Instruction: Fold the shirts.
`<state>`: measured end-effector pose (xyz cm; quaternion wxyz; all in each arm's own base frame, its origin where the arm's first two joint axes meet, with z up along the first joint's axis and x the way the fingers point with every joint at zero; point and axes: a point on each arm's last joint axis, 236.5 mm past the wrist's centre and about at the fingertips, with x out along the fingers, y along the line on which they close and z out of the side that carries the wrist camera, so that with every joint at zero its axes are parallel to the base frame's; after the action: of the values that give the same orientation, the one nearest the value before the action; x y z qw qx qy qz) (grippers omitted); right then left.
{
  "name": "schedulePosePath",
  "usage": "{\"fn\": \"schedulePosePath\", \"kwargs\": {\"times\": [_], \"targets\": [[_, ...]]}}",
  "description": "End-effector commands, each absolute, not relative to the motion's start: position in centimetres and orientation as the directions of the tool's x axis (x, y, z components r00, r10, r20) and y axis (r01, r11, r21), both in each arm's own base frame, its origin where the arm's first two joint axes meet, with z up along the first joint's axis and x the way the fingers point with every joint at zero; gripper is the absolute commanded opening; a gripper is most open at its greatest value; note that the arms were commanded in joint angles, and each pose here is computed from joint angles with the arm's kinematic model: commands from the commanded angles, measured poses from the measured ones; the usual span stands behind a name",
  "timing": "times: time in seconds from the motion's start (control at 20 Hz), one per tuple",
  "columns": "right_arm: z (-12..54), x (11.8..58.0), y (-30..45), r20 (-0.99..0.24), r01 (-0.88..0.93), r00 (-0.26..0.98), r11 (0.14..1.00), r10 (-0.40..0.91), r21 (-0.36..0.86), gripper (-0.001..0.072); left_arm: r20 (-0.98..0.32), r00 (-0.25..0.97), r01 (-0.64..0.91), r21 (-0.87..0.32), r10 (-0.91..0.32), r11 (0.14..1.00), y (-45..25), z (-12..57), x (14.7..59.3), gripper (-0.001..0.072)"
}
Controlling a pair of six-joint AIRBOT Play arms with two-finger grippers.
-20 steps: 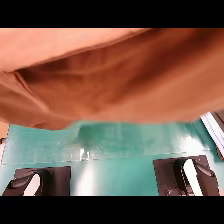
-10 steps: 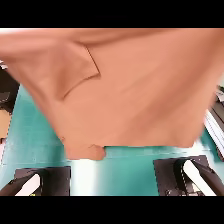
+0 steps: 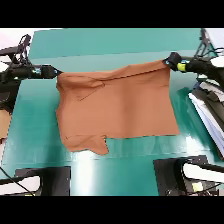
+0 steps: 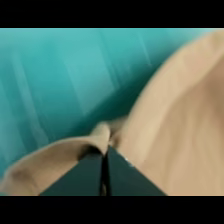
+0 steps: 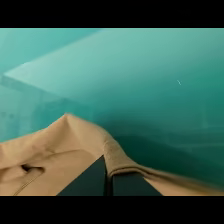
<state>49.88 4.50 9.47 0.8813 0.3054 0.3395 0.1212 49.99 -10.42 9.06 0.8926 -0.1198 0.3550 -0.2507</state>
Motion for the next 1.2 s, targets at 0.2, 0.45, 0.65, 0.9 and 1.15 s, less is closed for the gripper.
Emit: {"fn": "schedulePosePath", "kwargs": {"times": [0.2,0.45,0.65,0.9,1.15], "targets": [[11.4,53.8,4.4,-0.497,-0.098,0.747,0.813,0.441,0.574,0.0019,-0.481,0.69,0.396,-0.374,-0.541,0.839,-9.8,13.2,52.2,0.002],[7.4,48.8,1.6,-0.633,-0.048,0.675,0.878,0.38,0.476,0.0018,-0.479,0.672,0.404,-0.402,-0.565,0.822,-9.8,13.1,48.8,0.002],[2.6,44.4,0.9,-0.701,0.016,0.611,0.88,0.366,0.474,0.0018,-0.601,0.597,0.283,-0.462,-0.531,0.841,-8.1,4.6,43.6,0.002],[-2.5,39.8,-0.7,-0.764,0.132,0.551,0.869,0.335,0.477,0.0018,-0.724,0.454,0.189,-0.491,-0.519,0.85,-7.9,-3.8,37.8,0.0021],[-5.2,37.5,-2.3,-0.797,0.198,0.5,0.851,0.34,0.487,0.002,-0.753,0.44,0.173,-0.463,-0.488,0.869,-7.2,-5.5,37.0,0.0024]]}}
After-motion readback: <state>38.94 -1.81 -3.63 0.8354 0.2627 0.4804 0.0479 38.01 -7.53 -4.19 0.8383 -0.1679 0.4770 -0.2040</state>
